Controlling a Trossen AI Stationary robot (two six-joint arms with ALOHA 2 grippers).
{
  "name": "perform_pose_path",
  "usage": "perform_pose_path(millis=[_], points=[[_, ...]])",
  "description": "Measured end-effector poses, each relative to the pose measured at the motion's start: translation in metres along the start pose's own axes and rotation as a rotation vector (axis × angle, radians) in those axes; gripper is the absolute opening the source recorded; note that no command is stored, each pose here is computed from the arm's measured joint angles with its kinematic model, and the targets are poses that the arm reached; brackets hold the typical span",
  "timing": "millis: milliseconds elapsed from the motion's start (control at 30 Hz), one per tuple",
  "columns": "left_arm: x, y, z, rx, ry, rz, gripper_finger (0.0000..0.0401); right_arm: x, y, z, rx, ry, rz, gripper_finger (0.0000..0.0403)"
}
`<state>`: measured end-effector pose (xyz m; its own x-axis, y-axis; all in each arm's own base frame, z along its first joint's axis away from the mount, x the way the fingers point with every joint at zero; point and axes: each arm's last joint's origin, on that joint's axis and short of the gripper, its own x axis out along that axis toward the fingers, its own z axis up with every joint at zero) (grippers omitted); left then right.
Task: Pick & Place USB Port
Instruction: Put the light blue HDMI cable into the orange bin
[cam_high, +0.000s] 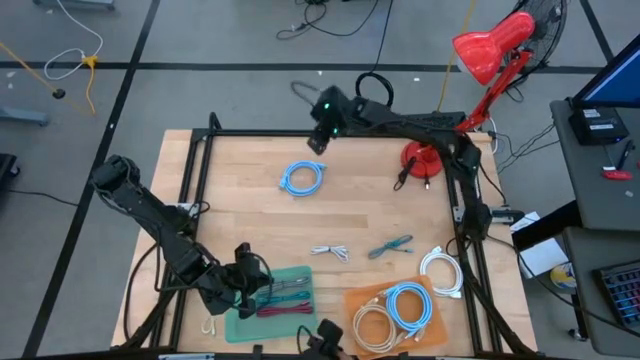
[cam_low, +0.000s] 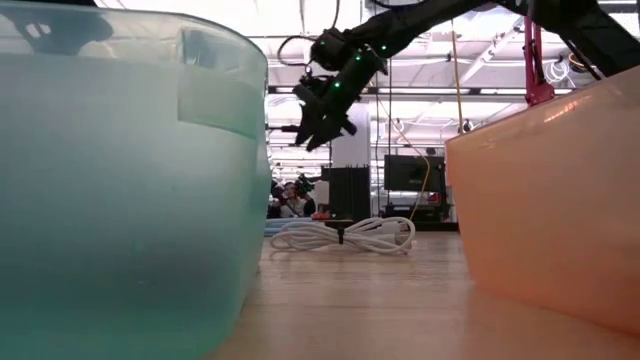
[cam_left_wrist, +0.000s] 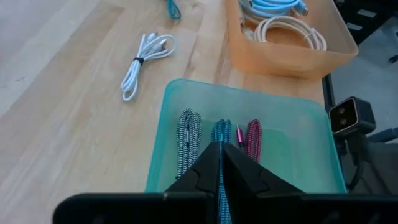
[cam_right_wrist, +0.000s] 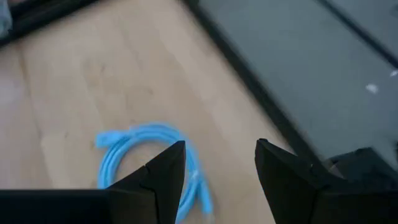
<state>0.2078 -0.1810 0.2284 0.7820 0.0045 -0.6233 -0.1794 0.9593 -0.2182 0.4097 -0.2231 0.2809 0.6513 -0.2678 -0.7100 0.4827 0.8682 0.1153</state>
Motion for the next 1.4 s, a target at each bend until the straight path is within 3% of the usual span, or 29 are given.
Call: perform_pose_path(millis=[100,333,500,600,867,1167,1400], points=[[0.002,0.002,0.002,0.009,0.005,0.003,0.0019,0.014,0.010,0.001,-0.006,0.019,0.017,0.0183],[0.003,0.003,0.003,0.005,0.019,-0.005,0.0019,0.043,0.016,-0.020,-0.007,0.209,-0.039,0.0183],[0.003,0.002,0.002,0.029,0.025,-0.013,0.0019,0.041,0.009,-0.014,0.032,0.165,-0.049,0.0183],[0.003,0.002,0.002,0.045,0.042,-0.028,0.0019,0.047,0.015,-0.021,0.030,0.215,-0.037,0.0183],[0.002,0.001,0.001,0.040,0.048,-0.035,0.0019,0.086,0.035,-0.043,-0.030,0.263,-0.020,0.0183],[0.000,-0.002,-0.002,0.024,0.049,-0.047,0.0019,0.097,0.029,-0.067,-0.052,0.357,-0.060,0.0183],[-0.003,-0.004,-0.004,0.006,0.043,-0.050,0.0019,0.094,0.029,-0.068,-0.056,0.373,-0.064,0.0183]])
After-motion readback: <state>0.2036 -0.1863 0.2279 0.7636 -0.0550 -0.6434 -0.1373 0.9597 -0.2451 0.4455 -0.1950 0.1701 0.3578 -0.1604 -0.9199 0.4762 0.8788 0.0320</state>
